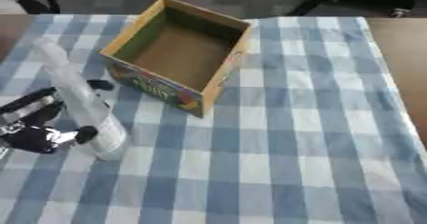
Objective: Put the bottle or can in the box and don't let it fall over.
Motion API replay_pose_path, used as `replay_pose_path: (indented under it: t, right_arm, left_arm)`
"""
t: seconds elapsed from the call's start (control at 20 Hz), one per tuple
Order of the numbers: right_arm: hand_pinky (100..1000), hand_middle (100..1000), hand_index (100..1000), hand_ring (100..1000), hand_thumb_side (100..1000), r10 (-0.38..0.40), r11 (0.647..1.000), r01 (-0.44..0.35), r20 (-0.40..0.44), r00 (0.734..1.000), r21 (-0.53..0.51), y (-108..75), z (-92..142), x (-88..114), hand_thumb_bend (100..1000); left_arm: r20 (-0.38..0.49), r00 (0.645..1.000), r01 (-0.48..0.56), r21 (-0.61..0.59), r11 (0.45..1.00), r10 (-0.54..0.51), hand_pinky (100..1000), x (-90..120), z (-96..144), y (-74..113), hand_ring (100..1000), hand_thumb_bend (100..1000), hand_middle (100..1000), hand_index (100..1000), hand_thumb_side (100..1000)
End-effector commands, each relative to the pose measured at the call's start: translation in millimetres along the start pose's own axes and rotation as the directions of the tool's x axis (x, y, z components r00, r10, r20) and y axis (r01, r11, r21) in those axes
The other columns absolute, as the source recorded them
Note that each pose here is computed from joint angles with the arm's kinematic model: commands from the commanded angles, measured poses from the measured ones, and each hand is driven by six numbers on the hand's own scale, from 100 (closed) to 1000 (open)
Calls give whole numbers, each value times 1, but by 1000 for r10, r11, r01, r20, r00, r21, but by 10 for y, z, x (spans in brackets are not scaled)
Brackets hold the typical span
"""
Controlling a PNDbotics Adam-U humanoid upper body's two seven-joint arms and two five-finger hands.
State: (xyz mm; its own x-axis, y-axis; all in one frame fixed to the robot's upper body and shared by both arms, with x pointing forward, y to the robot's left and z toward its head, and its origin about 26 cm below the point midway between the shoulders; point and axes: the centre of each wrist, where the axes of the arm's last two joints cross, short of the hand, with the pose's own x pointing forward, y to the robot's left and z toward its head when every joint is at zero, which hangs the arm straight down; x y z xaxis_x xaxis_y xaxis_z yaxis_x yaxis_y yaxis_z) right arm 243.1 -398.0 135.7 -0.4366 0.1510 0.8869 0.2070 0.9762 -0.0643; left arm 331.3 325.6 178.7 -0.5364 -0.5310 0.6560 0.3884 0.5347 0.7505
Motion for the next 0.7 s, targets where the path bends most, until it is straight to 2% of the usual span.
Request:
replay_pose_path:
  t: [0.05, 0.5, 0.7]
  right_arm:
    - [844, 1000, 1000, 990, 710, 19, 1000, -19, 13, 1000, 8, -19, -33, 49, 100]
    - [844, 1000, 1000, 990, 711, 16, 1000, -16, 12, 1000, 10, -14, -38, 50, 100]
    - [844, 1000, 1000, 989, 711, 15, 1000, -16, 12, 1000, 11, -13, -37, 48, 100]
  left_arm:
    - [1, 1000, 14, -14, 1000, -14, 1000, 22, 13, 43, 796, 401, 925, 972, 525]
    - [-9, 1000, 6, -58, 998, -7, 1000, -27, -7, 0, 795, 404, 919, 954, 521]
    - [-15, 1000, 4, -69, 998, -5, 1000, -47, -15, -13, 789, 387, 911, 920, 503]
